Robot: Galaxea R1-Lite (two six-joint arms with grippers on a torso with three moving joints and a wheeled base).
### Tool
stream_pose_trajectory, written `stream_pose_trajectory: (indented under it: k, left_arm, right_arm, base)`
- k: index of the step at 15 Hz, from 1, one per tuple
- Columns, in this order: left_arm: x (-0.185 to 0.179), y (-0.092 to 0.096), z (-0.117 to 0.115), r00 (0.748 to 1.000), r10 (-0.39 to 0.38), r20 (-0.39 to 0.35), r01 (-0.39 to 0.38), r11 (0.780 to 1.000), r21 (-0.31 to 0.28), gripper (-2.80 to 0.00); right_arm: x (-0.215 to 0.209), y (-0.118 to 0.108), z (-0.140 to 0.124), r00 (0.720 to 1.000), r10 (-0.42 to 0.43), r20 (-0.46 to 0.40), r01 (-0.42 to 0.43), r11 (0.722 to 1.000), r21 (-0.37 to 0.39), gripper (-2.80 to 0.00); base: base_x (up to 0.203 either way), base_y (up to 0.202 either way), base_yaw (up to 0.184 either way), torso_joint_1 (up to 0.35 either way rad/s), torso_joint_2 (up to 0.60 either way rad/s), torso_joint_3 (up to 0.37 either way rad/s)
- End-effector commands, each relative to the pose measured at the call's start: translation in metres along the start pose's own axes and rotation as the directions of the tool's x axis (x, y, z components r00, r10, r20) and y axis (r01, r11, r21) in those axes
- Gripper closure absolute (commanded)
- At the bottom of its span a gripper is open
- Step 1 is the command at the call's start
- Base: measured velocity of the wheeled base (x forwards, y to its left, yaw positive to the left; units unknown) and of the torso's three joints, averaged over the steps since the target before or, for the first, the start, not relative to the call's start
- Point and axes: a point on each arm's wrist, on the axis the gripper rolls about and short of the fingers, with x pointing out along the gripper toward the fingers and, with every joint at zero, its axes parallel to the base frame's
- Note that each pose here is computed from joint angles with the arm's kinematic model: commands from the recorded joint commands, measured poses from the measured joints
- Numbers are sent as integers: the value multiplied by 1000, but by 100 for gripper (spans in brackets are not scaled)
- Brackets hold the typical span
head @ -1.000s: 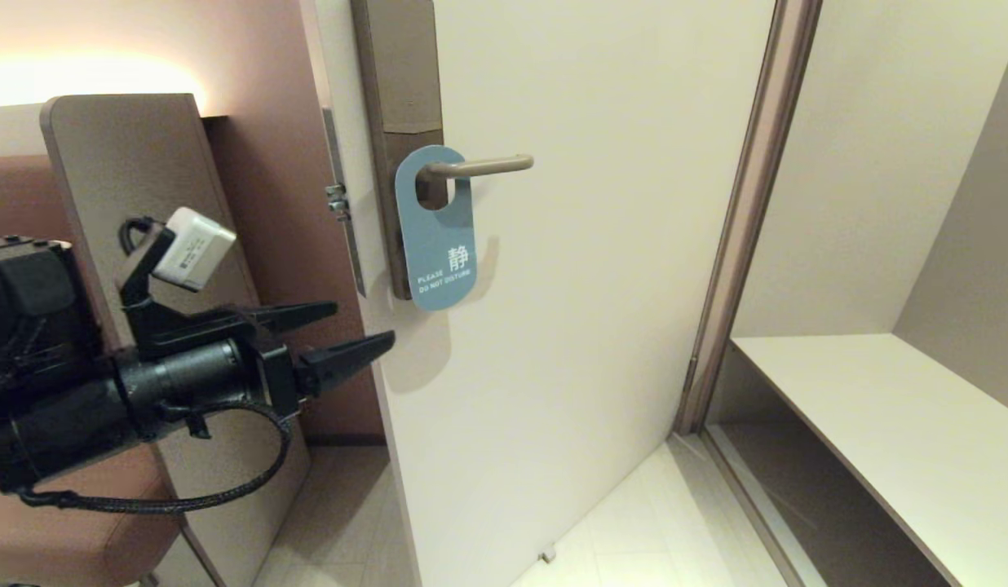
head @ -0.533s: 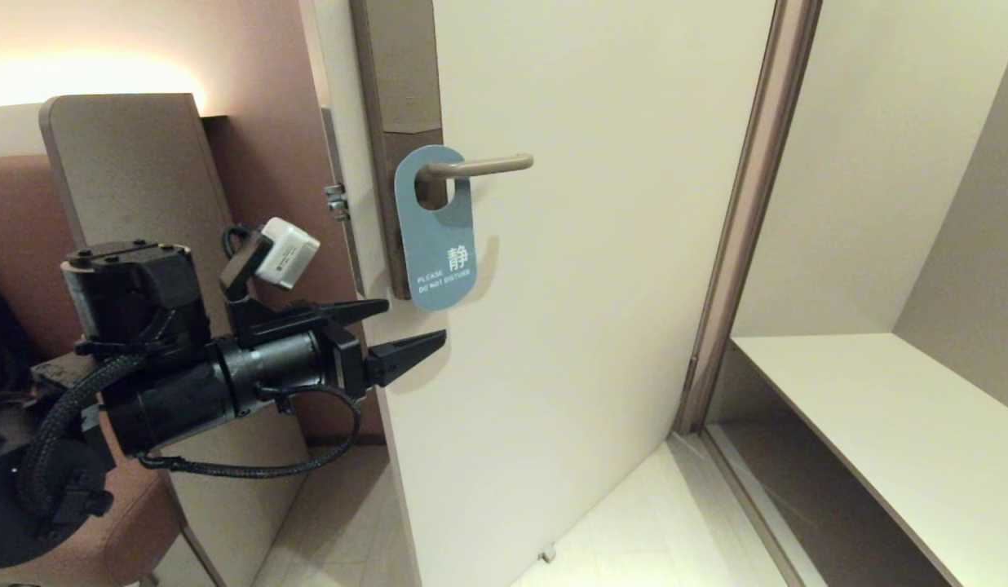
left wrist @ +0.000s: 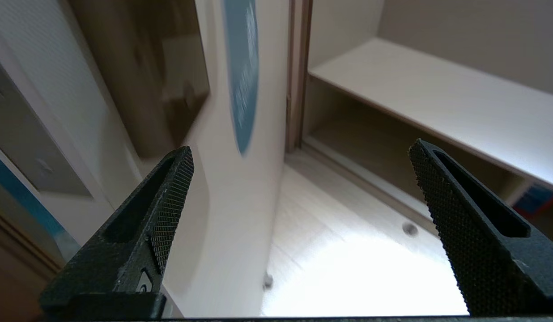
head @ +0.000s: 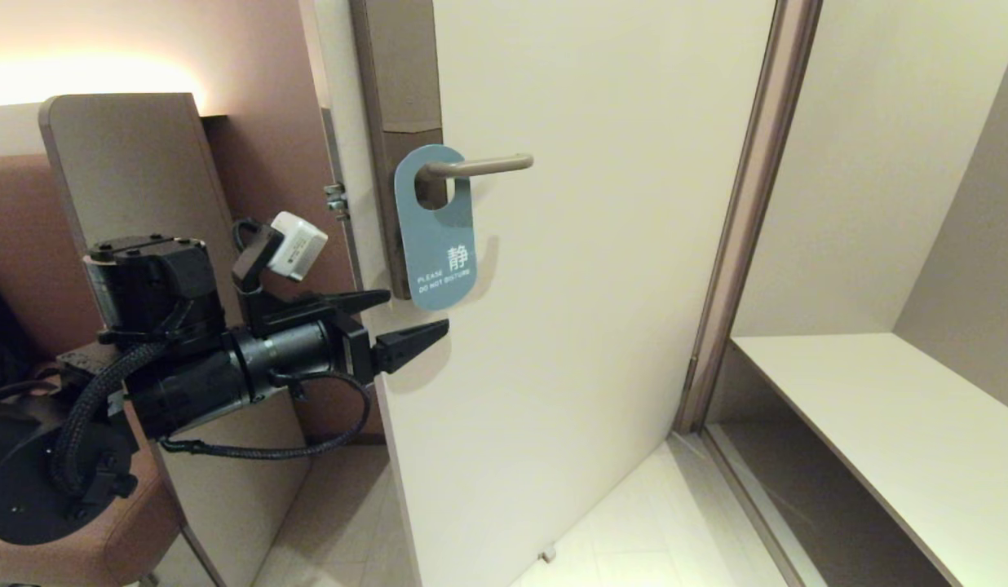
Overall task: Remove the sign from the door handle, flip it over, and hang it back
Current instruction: Take down the sign
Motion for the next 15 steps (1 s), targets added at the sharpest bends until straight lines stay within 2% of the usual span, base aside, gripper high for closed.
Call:
stream_pose_trajectory:
  k: [1,15]
  left_arm:
    - [1,3,9,999,5,37,-5,1000,15,-280]
    - [41,21,22,997,6,80,-9,999,34,-280]
  right_arm:
    - [0,0,0,1000,0,0,0,1000,0,0]
    - [0,0,0,1000,0,0,0,1000,0,0]
  base:
    - [0,0,0,0,0,0]
    - [0,0,0,0,0,0]
